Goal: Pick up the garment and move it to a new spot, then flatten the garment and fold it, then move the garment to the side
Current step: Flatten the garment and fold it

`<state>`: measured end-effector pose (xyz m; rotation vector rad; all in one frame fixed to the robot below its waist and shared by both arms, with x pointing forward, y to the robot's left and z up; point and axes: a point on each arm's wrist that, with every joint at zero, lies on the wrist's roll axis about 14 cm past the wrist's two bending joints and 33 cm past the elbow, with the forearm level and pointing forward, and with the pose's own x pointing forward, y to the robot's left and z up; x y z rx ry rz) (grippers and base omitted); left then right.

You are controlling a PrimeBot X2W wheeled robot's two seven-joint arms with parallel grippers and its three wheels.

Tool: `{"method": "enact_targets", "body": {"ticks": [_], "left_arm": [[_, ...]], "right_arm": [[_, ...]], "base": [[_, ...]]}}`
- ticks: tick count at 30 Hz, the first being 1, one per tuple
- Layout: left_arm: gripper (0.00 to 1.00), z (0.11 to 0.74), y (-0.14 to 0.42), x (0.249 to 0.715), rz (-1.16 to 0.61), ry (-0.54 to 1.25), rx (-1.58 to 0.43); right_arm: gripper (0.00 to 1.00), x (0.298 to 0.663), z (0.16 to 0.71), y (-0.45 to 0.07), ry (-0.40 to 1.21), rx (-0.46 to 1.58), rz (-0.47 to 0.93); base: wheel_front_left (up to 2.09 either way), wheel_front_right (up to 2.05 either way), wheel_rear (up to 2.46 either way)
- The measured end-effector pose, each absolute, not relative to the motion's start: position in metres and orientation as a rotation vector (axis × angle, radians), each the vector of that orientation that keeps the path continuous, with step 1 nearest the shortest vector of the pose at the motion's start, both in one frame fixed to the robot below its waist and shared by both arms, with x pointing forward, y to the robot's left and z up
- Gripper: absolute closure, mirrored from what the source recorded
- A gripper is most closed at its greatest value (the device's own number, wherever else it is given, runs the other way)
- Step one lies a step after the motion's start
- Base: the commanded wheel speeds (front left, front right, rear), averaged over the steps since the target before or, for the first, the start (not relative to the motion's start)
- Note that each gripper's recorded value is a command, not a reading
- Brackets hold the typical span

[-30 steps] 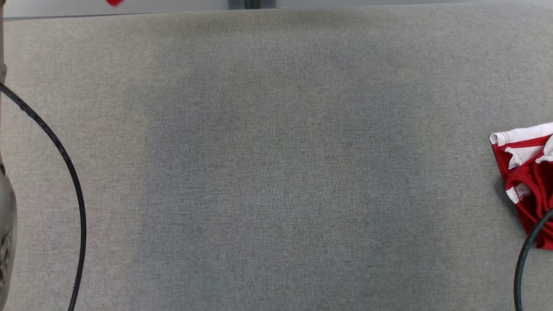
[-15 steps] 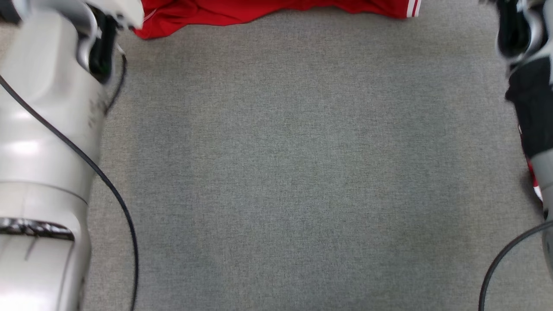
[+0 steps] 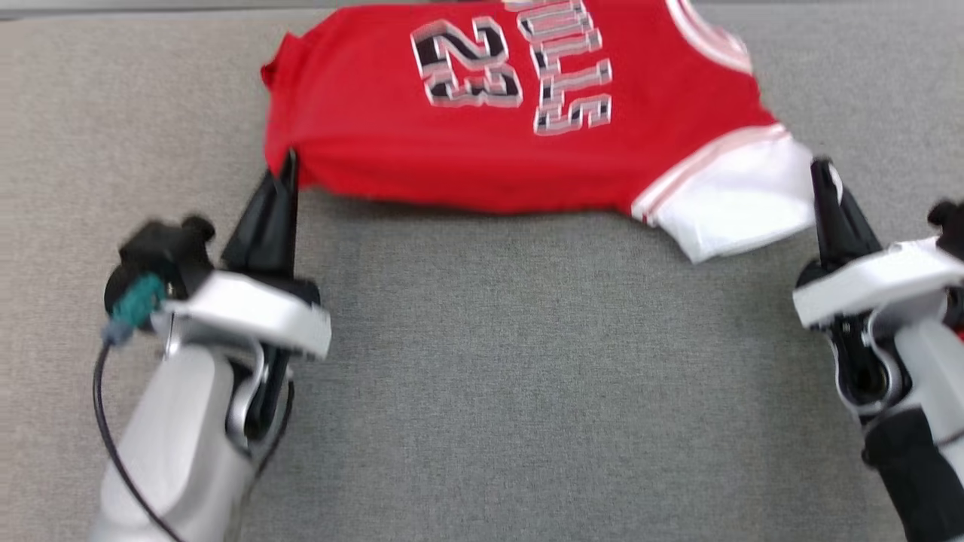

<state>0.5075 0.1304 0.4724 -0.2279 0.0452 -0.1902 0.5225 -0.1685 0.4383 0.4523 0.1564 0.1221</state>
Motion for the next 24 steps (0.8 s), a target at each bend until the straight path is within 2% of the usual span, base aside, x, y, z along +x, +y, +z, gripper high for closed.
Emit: {"method": "enact_targets", "body": {"ticks": [12, 19, 24], "left_arm": [[1.00, 0.486, 0.159, 0.377, -0.061, 0.204, -0.219], [1.00, 0.487, 0.167, 0.340, -0.024, 0.279, -0.219], [1.00, 0.480, 0.173, 0.319, 0.006, 0.350, -0.220]], "right_arm": [[1.00, 0.413, 0.434, -0.177, 0.176, 0.577, 0.073], [1.00, 0.367, 0.446, -0.179, 0.171, 0.603, 0.042], [1.00, 0.329, 0.448, -0.177, 0.227, 0.614, 0.014]], "base": [[0.00, 0.00, 0.00], [0.00, 0.00, 0.00], [0.00, 0.00, 0.00]]}}
